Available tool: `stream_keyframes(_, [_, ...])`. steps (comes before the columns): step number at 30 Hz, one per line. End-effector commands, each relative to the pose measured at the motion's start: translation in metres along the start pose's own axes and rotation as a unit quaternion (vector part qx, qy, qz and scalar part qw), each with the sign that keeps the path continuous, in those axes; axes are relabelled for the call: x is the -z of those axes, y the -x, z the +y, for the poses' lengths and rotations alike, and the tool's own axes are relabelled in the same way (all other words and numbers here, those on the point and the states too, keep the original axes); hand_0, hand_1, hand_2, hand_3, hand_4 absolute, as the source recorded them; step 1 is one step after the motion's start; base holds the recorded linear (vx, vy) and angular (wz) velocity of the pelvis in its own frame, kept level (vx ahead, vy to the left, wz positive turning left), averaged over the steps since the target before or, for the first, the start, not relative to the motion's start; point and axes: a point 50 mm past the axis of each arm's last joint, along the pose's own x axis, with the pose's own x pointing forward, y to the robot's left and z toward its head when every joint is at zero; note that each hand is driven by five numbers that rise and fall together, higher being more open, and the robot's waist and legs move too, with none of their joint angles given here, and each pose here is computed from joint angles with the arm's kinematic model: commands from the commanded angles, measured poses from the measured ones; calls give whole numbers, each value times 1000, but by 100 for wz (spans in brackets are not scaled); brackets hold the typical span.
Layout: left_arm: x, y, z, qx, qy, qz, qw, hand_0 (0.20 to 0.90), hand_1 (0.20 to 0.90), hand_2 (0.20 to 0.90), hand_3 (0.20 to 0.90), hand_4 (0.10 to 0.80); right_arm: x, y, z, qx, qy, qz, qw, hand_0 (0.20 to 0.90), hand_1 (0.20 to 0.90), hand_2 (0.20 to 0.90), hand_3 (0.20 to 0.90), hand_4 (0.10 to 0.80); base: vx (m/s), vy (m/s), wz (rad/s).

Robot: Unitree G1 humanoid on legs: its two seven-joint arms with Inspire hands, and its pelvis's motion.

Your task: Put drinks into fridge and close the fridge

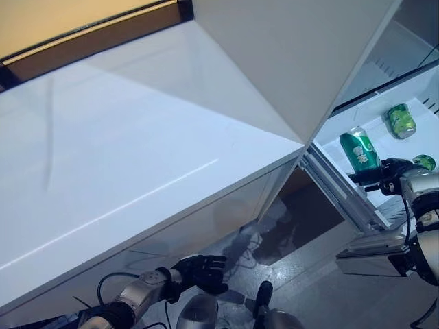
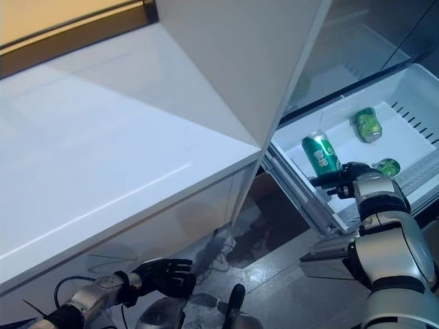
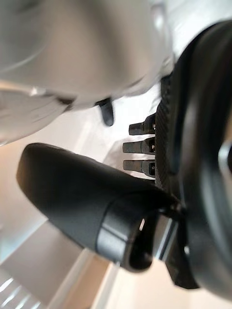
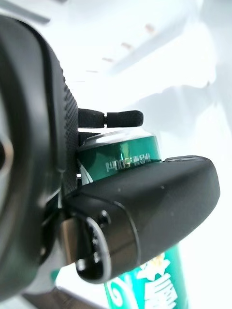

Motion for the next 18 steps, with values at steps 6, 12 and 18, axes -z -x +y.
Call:
stream_keyframes(6, [6,2,22,-87,56,-35,994,900,900,900,900,800,-59,29,-48,71,37,-90,993,300,300,300,200,100,-81,3,0])
stream_keyframes(12, [19,8,36,-135,133,-26,981,900,900,900,900,800,-54,26,-42,39,74,-72,994,300,300,300,200,100,-47,19,0])
stream_keyframes(18, [30,11,41,-149,154,-11,977,900,900,900,900,800,-51,23,-35,16,103,-62,993,300,300,300,200,100,-27,16,0])
